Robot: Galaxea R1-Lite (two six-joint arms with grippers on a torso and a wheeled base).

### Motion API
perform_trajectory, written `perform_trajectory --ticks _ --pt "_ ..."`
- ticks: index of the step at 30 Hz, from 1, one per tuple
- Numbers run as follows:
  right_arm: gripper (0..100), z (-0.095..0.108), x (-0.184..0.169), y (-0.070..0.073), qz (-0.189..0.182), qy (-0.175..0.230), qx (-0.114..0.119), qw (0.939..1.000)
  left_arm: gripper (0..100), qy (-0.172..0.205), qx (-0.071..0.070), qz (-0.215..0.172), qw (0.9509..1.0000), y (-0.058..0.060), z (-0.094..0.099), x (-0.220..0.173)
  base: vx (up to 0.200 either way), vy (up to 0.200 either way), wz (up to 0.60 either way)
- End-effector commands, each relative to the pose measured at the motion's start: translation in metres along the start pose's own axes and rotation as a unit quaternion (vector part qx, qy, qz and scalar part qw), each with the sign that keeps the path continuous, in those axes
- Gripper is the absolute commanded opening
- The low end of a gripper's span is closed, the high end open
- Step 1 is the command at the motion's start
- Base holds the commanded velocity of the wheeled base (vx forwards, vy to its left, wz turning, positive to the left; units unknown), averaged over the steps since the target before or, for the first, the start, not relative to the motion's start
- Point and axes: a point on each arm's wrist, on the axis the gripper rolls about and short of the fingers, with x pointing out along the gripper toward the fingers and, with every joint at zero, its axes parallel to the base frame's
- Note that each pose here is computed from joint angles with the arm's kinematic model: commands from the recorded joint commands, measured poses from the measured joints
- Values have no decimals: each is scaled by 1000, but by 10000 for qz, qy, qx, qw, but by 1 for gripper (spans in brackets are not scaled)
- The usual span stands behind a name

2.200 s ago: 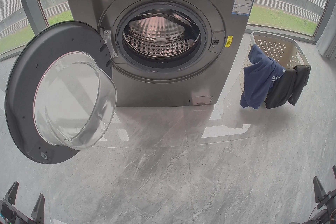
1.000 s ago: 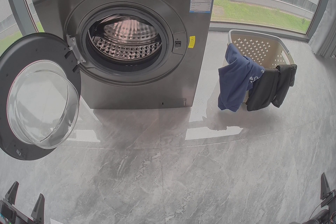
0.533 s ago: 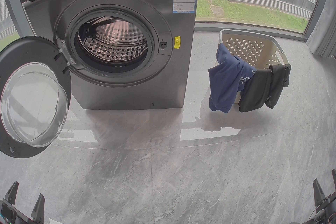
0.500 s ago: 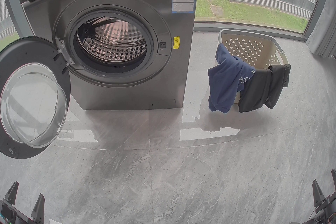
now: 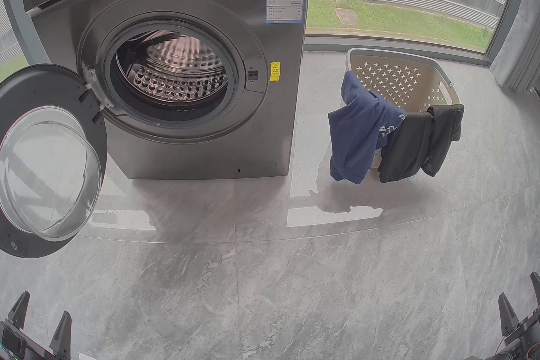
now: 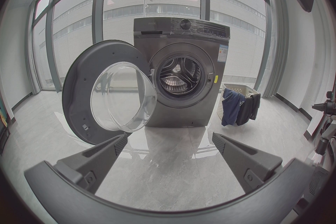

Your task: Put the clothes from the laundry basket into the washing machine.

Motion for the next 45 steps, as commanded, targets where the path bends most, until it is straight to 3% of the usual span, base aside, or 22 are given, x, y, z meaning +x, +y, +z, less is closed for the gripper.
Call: perform_trajectory --ticks 1,16,25,40,45 --pt "100 -5 1 0 4 34 0 10000 100 35 -14 4 10000 0 -4 1 0 -200 0" --pt "100 -5 0 0 4 27 0 10000 100 35 -22 12 10000 0 -4 1 0 -200 0" --pt "100 -5 1 0 4 34 0 10000 100 35 -22 12 10000 0 -4 1 0 0 0" --pt "100 -5 1 0 4 34 0 10000 100 35 -22 12 10000 0 -4 1 0 -200 0" --pt "100 -5 1 0 4 34 0 10000 100 35 -22 19 10000 0 -4 1 0 0 0"
